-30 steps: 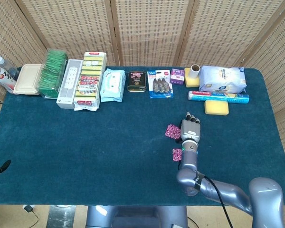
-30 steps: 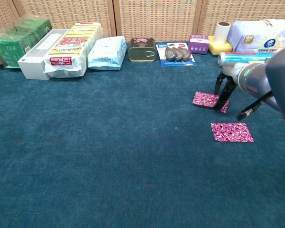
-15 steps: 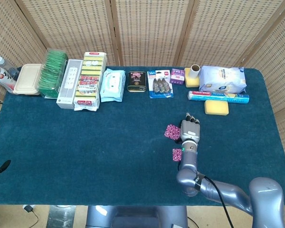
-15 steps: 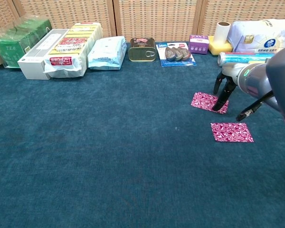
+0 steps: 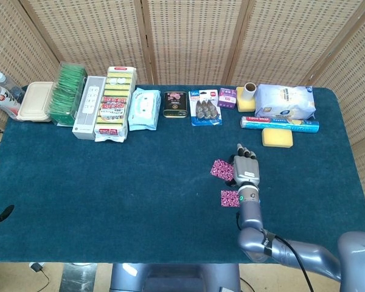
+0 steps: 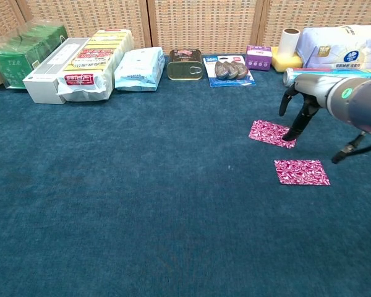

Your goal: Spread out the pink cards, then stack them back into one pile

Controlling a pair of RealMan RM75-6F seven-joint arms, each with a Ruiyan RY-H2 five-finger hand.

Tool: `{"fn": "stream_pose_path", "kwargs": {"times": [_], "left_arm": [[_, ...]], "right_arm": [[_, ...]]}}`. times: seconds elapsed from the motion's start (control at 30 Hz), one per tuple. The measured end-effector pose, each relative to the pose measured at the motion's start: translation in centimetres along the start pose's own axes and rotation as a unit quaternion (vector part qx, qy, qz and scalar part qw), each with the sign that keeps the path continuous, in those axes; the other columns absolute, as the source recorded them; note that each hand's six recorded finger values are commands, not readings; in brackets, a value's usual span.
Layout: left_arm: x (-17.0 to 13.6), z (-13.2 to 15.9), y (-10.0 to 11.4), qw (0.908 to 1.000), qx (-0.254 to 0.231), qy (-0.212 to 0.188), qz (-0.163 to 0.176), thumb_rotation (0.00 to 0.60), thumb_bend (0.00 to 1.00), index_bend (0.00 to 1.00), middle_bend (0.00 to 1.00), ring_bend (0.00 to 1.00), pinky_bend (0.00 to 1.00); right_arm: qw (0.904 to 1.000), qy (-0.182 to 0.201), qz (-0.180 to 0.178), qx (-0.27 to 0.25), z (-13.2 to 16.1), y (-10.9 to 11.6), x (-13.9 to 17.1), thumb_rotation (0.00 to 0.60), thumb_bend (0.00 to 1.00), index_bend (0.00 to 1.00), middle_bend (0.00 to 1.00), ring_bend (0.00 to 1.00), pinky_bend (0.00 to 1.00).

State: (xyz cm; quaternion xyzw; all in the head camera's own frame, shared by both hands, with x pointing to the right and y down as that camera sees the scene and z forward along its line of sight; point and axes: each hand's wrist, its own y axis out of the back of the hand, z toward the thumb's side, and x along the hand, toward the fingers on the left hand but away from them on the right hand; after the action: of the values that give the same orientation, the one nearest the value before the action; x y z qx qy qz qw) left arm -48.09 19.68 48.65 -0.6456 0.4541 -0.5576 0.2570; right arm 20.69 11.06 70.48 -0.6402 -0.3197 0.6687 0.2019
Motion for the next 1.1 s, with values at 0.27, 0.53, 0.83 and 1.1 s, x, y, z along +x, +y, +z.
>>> {"fn": "stream_pose_path", "kwargs": {"times": [0.27,0.53,0.83,1.1], "left_arm": [[0.0,0.4,-0.2,1.0,0.001,-0.003,-0.002,0.6,0.24,0.0,0.0,0.0,0.06],[0.0,0.3,-0.3,1.0,0.002,-0.001,-0.003,0.6,0.25,0.0,0.0,0.0,0.06],[0.0,0.2,-0.1,1.0,-0.002,-0.001,-0.002,0.6,0.24,0.0,0.0,0.0,0.06],[0.0,0.3,-0.2,1.0,0.0,-0.001,-0.004,0.6,0.24,0.0,0.0,0.0,0.06]], "right_arm": [[0.9987,0.032,0.012,0.038,-1.3,-0.9,2.0,0.6,0.24,0.33,0.0,0.0,0.03],[0.9956,0.06,0.024,0.068,-1.9,-1.8,3.3,0.6,0.23,0.26,0.0,0.0,0.01],[0.9872,0.113,0.023,0.11,-2.7,-2.6,5.0,0.6,0.19,0.25,0.0,0.0,0.0],[0.9863,0.115,0.015,0.117,-2.9,-3.0,4.9,0.6,0.19,0.25,0.0,0.0,0.0]]}}
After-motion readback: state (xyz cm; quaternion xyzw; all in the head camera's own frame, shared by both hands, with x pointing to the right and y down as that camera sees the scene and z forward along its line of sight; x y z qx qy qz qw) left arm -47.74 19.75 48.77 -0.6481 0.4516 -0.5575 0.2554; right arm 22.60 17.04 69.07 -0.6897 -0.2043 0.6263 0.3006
